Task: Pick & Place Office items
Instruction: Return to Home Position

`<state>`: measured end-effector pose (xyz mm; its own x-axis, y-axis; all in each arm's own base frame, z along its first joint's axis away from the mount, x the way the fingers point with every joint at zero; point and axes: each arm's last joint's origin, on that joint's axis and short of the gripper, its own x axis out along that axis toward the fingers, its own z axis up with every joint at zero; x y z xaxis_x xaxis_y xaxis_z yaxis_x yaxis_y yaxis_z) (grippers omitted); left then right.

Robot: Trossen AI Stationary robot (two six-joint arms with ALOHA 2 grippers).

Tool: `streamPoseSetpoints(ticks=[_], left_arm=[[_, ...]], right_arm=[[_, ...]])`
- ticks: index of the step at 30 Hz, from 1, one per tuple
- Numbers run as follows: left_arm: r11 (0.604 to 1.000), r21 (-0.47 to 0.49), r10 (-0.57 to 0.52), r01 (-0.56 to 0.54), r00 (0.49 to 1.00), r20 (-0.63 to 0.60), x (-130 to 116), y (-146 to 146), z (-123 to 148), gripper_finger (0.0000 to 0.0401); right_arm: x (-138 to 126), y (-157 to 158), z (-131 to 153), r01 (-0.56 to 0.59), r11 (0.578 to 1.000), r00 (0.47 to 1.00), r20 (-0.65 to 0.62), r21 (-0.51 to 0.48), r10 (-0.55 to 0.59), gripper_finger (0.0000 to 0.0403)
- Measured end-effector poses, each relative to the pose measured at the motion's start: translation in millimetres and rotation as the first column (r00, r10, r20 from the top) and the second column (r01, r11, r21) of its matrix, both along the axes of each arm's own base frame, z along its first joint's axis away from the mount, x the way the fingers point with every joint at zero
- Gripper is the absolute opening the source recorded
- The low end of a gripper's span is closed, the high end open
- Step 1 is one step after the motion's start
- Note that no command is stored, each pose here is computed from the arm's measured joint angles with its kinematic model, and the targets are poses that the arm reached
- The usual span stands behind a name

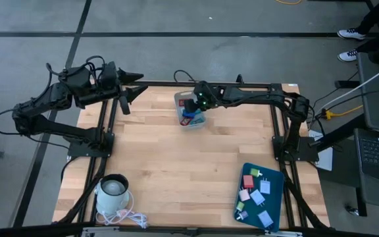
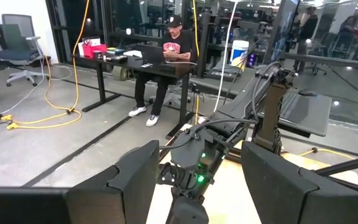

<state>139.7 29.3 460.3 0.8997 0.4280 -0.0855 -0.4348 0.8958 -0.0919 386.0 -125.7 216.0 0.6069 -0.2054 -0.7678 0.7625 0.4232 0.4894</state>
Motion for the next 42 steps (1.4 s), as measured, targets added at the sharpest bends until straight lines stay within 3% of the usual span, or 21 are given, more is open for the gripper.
streamPoseSetpoints(ticks=[9,13,18,21,24,27,32,34,38,42], left_arm=[[1.000,0.001,-0.001,0.001,1.000,0.014,0.5,0.1,1.3,0.0221],[1.000,0.007,-0.001,0.001,1.000,0.003,3.1,0.4,0.3,0.0221],[0.999,0.040,0.003,-0.006,0.998,0.063,3.2,0.6,7.0,0.0221],[0.993,0.094,0.064,-0.074,0.992,0.104,-10.0,0.5,13.9,0.0221],[0.988,0.112,0.084,-0.107,0.978,0.192,-35.0,-2.6,23.3,0.0221],[0.988,0.066,0.116,-0.139,0.956,0.268,-61.8,-5.7,27.4,0.0221],[0.997,-0.012,0.072,-0.074,0.905,0.419,-107.3,-13.7,31.8,0.0221],[0.998,-0.059,0.061,-0.038,0.875,0.480,-120.5,-16.1,32.6,0.0221],[0.989,-0.147,0.065,0.025,0.816,0.574,-143.6,-19.7,32.1,0.0221],[0.981,-0.182,0.050,0.072,0.804,0.593,-150.3,-21.4,29.8,0.0221]], right_arm=[[10.2,10.0,6.6,-0.056,0.998,0.993,0.105,0.010,0.055,0.0239],[18.0,19.9,20.4,-0.132,0.991,0.965,0.231,0.000,0.128,0.0239],[21.0,38.5,64.5,-0.209,0.964,0.860,0.439,-0.164,0.261,0.0239],[9.0,54.1,103.6,-0.237,0.916,0.772,0.510,-0.324,0.380,0.0239],[-16.7,73.5,148.2,-0.228,0.856,0.691,0.542,-0.464,0.478,0.0239],[-50.8,90.4,190.4,-0.185,0.806,0.614,0.574,-0.563,0.542,0.0239],[-121.3,109.8,248.6,-0.041,0.706,0.534,0.582,-0.707,0.613,0.0239],[-147.5,114.7,259.4,-0.064,0.691,0.510,0.571,-0.720,0.643,0.0239],[-189.6,124.4,271.7,-0.182,0.727,0.406,0.623,-0.662,0.669,0.0239],[-211.4,130.2,273.6,-0.282,0.671,0.327,0.589,-0.685,0.739,0.0239]])
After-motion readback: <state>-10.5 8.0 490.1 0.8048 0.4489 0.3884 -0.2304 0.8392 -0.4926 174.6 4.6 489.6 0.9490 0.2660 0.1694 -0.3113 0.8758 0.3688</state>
